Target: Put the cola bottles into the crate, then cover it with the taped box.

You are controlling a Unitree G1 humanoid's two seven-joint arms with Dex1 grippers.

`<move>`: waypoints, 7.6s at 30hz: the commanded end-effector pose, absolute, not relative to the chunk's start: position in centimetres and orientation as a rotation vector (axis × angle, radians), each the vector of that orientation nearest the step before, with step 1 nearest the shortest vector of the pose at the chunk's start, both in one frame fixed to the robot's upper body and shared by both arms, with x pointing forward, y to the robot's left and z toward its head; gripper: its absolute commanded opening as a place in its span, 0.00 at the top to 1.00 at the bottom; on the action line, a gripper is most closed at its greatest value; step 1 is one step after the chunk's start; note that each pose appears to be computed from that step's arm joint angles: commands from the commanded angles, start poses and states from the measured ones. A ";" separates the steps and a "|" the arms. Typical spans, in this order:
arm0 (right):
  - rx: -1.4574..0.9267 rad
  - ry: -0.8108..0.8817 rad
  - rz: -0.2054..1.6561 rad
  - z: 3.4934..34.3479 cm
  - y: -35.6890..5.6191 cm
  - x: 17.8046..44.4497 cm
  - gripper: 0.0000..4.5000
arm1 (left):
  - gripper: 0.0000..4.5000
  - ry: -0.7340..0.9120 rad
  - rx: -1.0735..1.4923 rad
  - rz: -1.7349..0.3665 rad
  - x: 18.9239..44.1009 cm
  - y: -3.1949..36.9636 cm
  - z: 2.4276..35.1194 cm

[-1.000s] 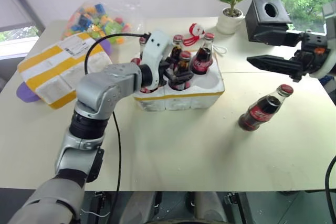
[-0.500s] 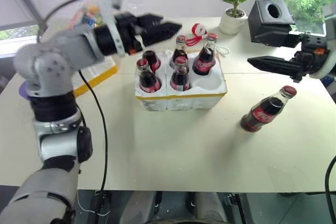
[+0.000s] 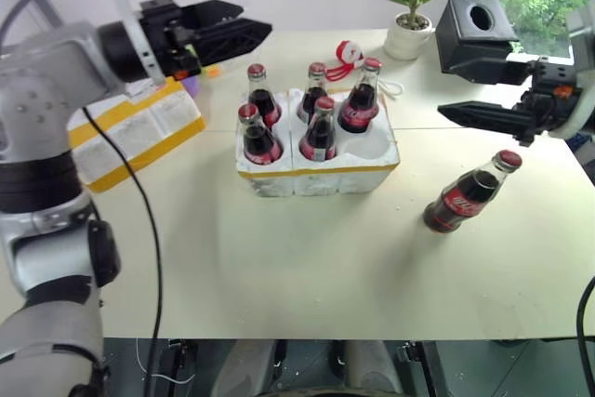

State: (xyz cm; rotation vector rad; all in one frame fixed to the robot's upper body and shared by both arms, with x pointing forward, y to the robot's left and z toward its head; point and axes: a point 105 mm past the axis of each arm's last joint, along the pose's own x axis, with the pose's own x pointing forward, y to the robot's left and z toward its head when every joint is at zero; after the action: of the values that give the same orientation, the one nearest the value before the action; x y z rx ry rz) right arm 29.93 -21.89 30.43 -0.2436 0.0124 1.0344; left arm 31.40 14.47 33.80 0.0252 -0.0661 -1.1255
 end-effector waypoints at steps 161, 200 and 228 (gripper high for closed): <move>-0.366 -0.010 1.100 30.9 -20.2 25.0 0.01 | 0.00 0.367 1.455 0.074 31.3 43.9 14.2; -0.310 0.063 0.864 28.4 -24.0 25.4 0.00 | 0.92 -0.239 1.443 0.013 37.7 33.2 31.9; -0.274 0.045 0.811 27.2 -24.3 26.7 0.00 | 0.92 -0.382 1.599 -0.497 33.7 15.1 31.5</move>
State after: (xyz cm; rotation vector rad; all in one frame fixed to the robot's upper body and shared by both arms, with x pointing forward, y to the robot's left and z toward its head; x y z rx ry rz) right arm 26.95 -24.49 26.27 -0.2416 0.0900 0.8125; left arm 34.13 15.40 31.01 1.5653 -0.3584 -0.5189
